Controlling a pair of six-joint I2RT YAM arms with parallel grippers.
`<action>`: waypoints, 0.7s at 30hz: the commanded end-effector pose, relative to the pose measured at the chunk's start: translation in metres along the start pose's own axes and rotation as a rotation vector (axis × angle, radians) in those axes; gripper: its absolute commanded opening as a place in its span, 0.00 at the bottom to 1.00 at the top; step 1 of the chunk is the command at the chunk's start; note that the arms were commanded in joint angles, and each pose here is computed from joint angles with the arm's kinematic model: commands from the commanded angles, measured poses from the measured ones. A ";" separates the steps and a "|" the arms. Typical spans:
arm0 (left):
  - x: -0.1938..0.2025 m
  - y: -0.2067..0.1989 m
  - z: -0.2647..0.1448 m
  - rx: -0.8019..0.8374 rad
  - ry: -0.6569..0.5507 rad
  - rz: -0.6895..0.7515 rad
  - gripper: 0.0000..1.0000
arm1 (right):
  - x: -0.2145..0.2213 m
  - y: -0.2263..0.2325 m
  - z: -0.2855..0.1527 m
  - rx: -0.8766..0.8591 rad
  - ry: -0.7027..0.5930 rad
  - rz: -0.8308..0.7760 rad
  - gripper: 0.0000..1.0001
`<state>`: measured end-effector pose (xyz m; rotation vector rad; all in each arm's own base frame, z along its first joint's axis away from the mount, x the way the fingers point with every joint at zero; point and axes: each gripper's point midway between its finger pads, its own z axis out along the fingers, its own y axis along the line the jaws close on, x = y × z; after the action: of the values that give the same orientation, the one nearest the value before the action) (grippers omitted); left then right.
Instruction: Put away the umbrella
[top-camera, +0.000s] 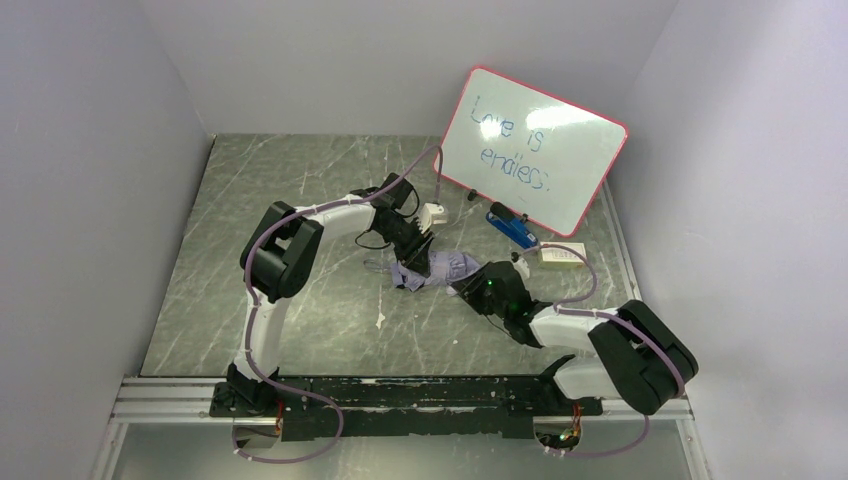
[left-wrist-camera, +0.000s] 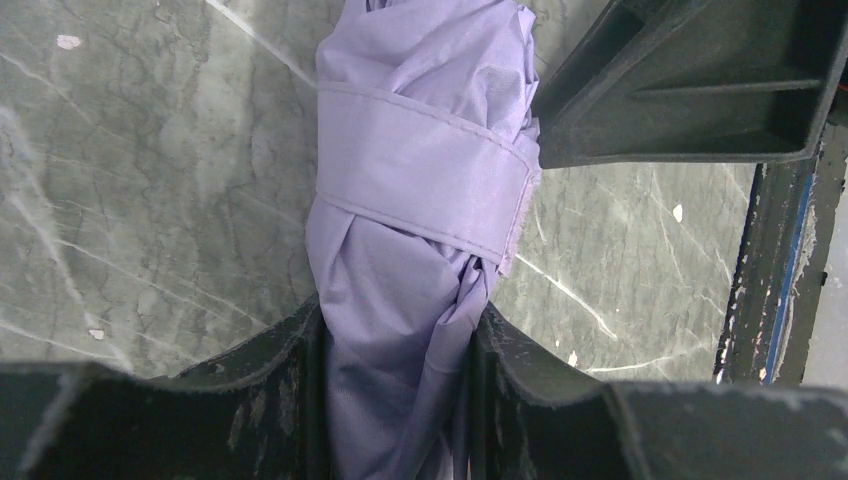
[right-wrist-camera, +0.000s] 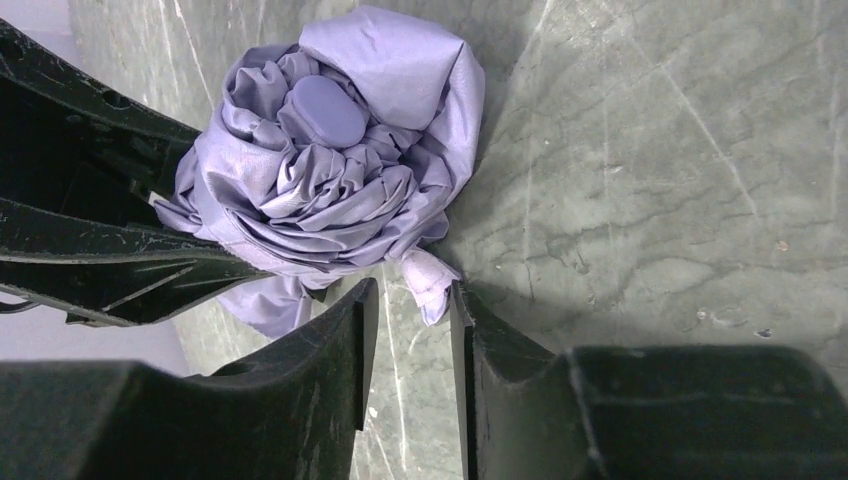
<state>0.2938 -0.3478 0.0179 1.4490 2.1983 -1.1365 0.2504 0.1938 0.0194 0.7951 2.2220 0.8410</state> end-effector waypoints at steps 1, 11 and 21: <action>0.110 0.039 0.029 -0.181 0.322 -0.107 0.05 | -0.001 -0.047 -0.003 0.162 -0.019 -0.069 0.36; 0.110 0.040 0.029 -0.183 0.325 -0.108 0.05 | -0.005 -0.047 0.003 0.165 -0.031 -0.126 0.36; 0.110 0.040 0.029 -0.183 0.326 -0.107 0.05 | -0.004 -0.040 0.013 0.122 0.003 -0.179 0.37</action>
<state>0.2941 -0.3481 0.0181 1.4490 2.1983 -1.1365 0.2689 0.1890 0.0184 0.6925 2.1930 0.7722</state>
